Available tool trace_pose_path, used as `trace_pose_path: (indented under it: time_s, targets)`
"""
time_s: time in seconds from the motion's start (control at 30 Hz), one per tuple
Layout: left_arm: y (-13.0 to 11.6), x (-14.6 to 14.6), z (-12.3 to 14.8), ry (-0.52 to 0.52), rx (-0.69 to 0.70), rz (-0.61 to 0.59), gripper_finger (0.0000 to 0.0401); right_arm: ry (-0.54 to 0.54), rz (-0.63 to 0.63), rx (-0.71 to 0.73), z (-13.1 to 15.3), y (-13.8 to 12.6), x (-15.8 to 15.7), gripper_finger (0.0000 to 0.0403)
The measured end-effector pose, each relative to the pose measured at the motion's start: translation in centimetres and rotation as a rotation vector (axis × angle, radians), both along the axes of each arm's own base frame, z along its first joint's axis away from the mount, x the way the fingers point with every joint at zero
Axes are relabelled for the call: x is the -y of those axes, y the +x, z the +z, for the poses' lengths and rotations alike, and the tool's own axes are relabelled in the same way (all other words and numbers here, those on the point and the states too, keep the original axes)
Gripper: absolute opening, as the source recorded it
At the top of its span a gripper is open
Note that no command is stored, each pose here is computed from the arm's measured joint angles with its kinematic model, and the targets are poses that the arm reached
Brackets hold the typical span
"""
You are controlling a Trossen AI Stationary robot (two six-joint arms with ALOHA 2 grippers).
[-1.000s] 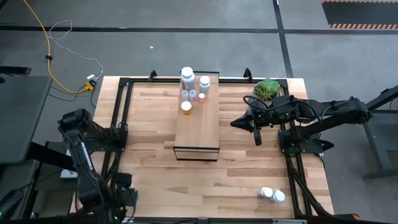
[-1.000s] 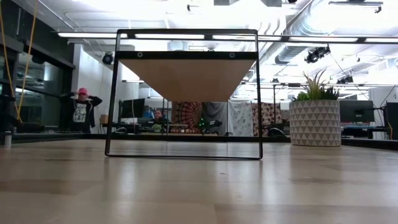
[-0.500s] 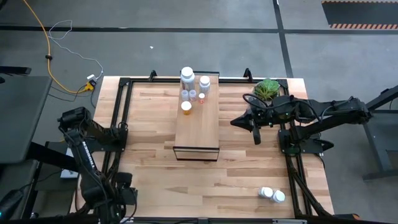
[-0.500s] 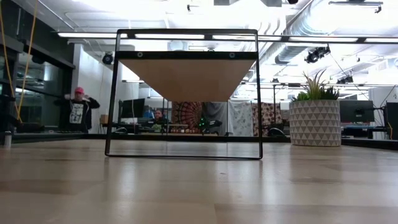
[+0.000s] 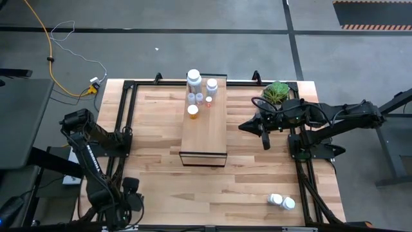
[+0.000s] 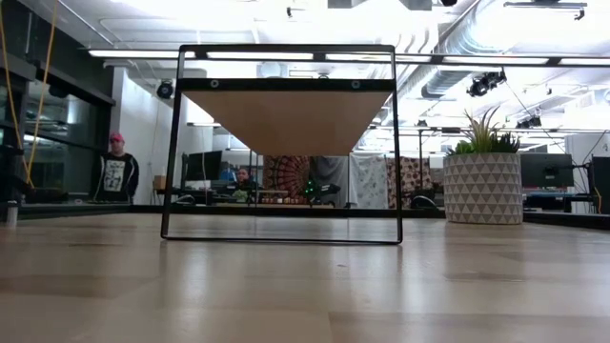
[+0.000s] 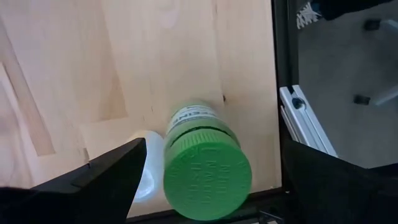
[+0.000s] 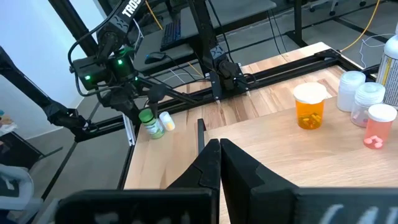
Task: Pick and place medicine bottles onto shelf by color
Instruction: Put the green medicine bottle on the shelf
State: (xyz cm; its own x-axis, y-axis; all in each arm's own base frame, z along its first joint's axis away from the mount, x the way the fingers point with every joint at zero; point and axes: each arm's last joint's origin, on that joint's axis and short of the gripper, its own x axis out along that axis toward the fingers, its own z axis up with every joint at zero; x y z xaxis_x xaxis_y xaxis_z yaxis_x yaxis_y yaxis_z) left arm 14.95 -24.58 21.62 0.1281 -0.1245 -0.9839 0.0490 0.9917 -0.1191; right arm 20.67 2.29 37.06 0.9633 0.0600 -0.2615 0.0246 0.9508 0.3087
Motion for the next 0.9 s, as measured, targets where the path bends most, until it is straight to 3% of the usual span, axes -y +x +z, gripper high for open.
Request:
trace_pose_path:
  time_s: [0.63, 0.9]
  targets:
    - [-0.4, -0.2, -2.0, -0.011, -0.051, 0.034, 0.0362, -0.007, 0.002, 0.001, 0.0, 0.0, 0.0, 0.0000]
    - [-0.4, -0.2, -2.0, -0.003, -0.040, 0.017, 0.0309, -0.007, 0.002, 0.001, 0.0, 0.0, 0.0, 0.0000]
